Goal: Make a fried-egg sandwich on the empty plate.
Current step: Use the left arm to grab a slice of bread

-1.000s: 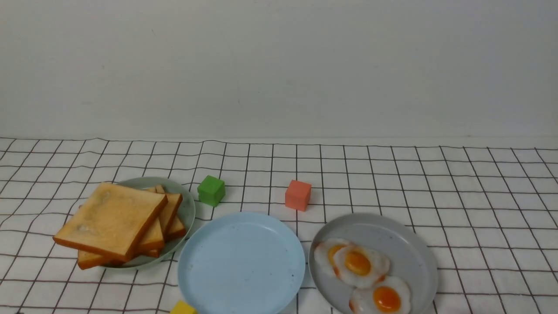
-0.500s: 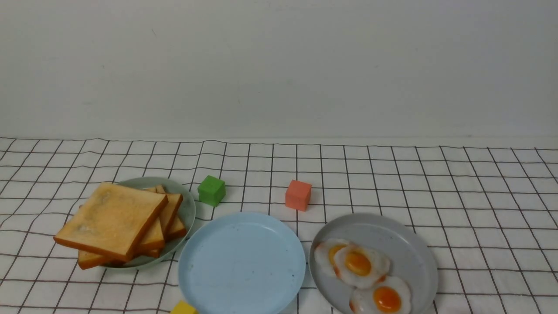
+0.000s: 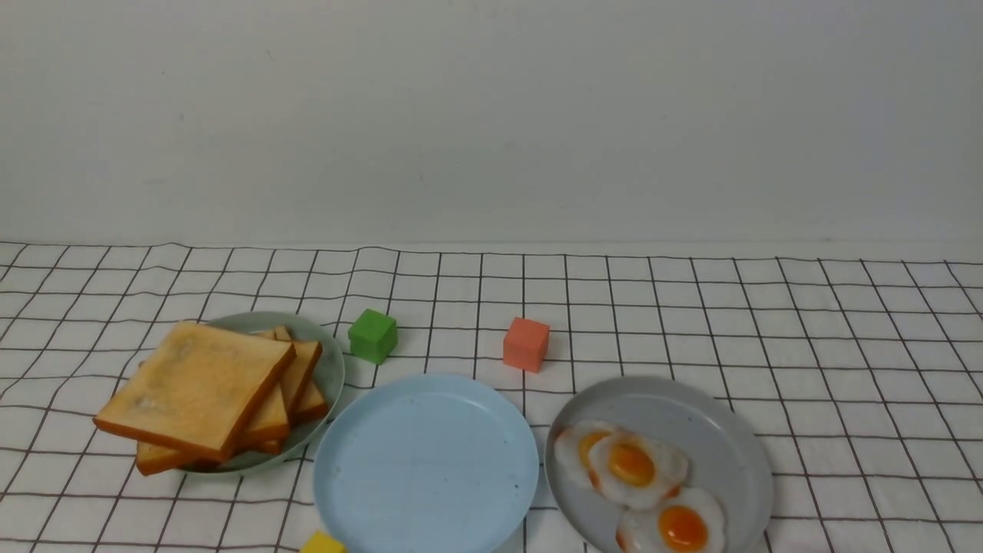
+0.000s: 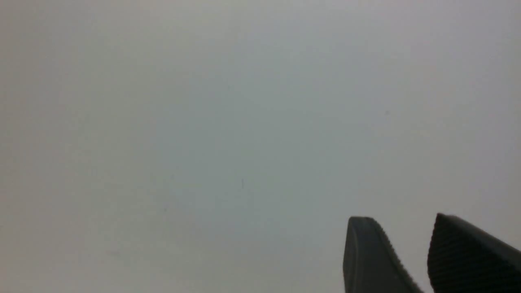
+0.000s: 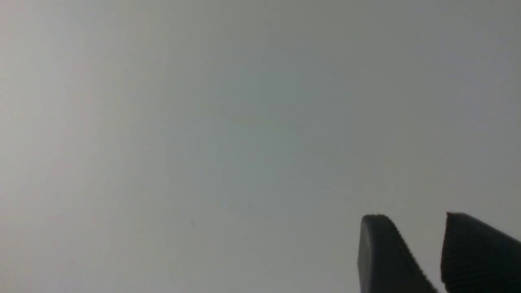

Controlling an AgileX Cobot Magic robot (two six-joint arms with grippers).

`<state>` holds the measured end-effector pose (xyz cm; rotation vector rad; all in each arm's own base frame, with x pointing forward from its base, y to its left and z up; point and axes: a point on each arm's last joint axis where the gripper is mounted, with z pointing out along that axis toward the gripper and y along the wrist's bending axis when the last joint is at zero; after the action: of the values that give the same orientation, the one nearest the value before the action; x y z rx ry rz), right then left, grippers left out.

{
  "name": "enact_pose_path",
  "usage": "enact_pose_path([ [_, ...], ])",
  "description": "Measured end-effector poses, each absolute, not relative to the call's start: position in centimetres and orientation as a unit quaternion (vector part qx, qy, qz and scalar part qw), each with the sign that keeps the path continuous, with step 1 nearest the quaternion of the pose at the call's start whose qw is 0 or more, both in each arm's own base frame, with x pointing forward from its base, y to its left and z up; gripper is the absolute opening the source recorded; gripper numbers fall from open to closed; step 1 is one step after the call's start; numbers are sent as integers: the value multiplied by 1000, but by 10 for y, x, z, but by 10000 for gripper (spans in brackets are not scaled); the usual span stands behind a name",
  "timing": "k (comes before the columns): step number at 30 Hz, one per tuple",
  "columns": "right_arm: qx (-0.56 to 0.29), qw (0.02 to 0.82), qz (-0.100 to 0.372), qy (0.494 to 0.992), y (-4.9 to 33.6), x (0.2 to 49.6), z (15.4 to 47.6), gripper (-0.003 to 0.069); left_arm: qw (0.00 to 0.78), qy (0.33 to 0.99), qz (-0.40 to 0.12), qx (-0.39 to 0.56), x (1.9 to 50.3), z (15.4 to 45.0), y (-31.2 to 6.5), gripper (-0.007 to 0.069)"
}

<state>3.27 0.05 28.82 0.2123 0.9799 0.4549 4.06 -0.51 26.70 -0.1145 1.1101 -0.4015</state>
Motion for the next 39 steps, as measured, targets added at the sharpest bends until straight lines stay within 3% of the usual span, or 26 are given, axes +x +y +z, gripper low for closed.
enact_pose_path([
  [2, 90, 866, 218, 440, 1, 22, 330, 241, 839, 505, -193, -54, 30, 311, -4, 237],
  [4, 81, 870, 211, 439, 1, 17, 356, 241, 841, 502, -195, -54, 27, 335, -3, 237],
  [6, 73, 865, 190, 458, 1, 14, 404, 241, 825, 524, -201, -64, 29, 389, -3, 237],
  [8, 79, 847, 176, 495, 1, 19, 435, 241, 793, 566, -212, -79, 39, 419, -5, 237],
  [9, 79, 848, 177, 493, 1, 19, 439, 241, 794, 564, -213, -79, 40, 423, -5, 237],
  [11, 95, 800, 152, 572, -1, 36, 460, 241, 725, 645, -222, -101, 61, 437, -9, 237],
  [12, 97, 791, 147, 586, -1, 40, 461, 241, 713, 657, -221, -103, 65, 438, -10, 237],
  [14, 109, 728, 114, 667, -2, 67, 463, 241, 647, 723, -213, -115, 92, 435, -15, 237],
  [18, 110, 619, 72, 774, -1, 114, 438, 241, 556, 797, -199, -131, 138, 412, -22, 237],
  [23, 79, 517, 101, 846, 15, 156, 405, 241, 441, 860, -202, -157, 188, 375, -32, 237],
  [28, -32, 433, 177, 883, 53, 172, 385, 241, 336, 907, -192, -164, 229, 339, -39, 237],
  [32, -118, 371, 220, 894, 81, 179, 370, 250, 276, 921, -205, -184, 254, 326, -20, 237],
  [39, -167, 325, 231, 902, 94, 186, 357, 279, 229, 913, -276, -197, 275, 301, 41, 237],
])
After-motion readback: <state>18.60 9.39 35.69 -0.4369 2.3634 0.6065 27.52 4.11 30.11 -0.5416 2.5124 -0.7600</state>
